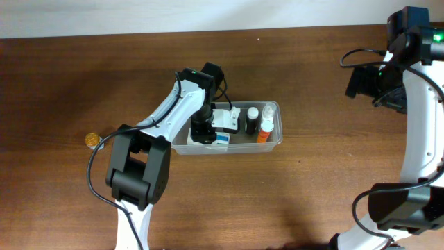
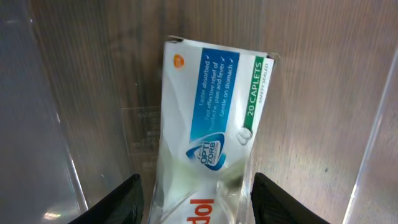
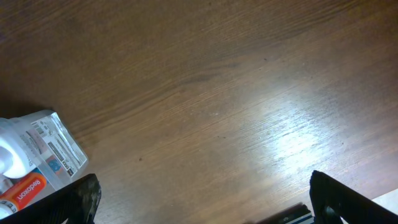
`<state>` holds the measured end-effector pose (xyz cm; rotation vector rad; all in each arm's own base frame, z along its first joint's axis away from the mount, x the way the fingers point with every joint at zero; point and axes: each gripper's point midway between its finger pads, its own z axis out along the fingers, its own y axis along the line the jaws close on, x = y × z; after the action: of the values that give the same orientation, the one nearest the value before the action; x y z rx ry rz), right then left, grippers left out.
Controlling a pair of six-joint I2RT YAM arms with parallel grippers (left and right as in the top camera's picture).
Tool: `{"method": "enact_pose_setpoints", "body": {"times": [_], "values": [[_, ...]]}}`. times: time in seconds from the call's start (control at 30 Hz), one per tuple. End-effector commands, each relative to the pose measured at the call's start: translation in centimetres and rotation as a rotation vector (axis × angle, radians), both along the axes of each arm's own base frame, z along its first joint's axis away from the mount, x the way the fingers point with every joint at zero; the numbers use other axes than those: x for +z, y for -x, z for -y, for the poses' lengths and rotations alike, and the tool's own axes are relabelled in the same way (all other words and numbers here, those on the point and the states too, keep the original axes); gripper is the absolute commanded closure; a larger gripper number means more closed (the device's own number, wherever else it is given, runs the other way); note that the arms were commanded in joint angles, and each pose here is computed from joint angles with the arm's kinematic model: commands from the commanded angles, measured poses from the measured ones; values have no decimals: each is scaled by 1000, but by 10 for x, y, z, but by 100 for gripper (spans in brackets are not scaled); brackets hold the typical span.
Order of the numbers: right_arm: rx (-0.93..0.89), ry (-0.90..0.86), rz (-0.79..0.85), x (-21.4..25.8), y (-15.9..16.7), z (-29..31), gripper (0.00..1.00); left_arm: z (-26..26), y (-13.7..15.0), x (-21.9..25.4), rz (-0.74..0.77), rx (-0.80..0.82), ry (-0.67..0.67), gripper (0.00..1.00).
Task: Pack container
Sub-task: 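Lower the Panadol box into the container's left half and release, then move the left gripper to the Tiger Balm jar and grasp it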
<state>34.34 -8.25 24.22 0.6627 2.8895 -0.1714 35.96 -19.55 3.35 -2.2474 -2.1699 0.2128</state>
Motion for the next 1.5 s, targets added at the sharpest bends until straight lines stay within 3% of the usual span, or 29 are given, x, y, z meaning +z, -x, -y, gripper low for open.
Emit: {"method": "enact_pose_setpoints", "body": {"times": [0.0, 0.2, 0.3, 0.4, 0.53, 0.6, 0.63, 0.73, 0.8, 0.87, 1.0, 1.13, 1.3, 1.47], "values": [[-5, 8, 18, 5, -1, 2, 2, 2, 2, -2, -14, -16, 15, 44], [-5, 8, 18, 5, -1, 2, 2, -9, -17, 7, 70, 49, -73, 43], [-5, 8, 18, 5, -1, 2, 2, 1, -40, 40, 148, 159, -37, 43], [-5, 8, 18, 5, -1, 2, 2, 0, -40, 76, 156, 184, -36, 42], [-5, 8, 18, 5, -1, 2, 2, 0, -23, 131, 135, 329, -16, 26], [-5, 8, 18, 5, -1, 2, 2, 2, -10, 156, 111, 417, 24, 13], [-5, 8, 18, 5, -1, 2, 2, 6, -5, 171, 103, 475, 68, 1], [-5, 8, 18, 5, -1, 2, 2, 1, 2, 203, 161, 544, 114, 1], [-5, 8, 18, 5, -1, 2, 2, -46, -13, 228, 291, 843, 64, 1], [-5, 8, 18, 5, -1, 2, 2, -112, -17, 246, 324, 1190, 46, 1], [-5, 8, 18, 5, -1, 2, 2, -211, -18, 248, 295, 1609, 33, 1], [-5, 8, 18, 5, -1, 2, 2, -281, -11, 227, 226, 1822, 21, 1], [-5, 8, 18, 5, -1, 2, 1, -321, -14, 170, 171, 1925, -11, 1], [-5, 8, 18, 5, -1, 2, 1, -321, -19, 105, 125, 1928, -14, 1]]}}
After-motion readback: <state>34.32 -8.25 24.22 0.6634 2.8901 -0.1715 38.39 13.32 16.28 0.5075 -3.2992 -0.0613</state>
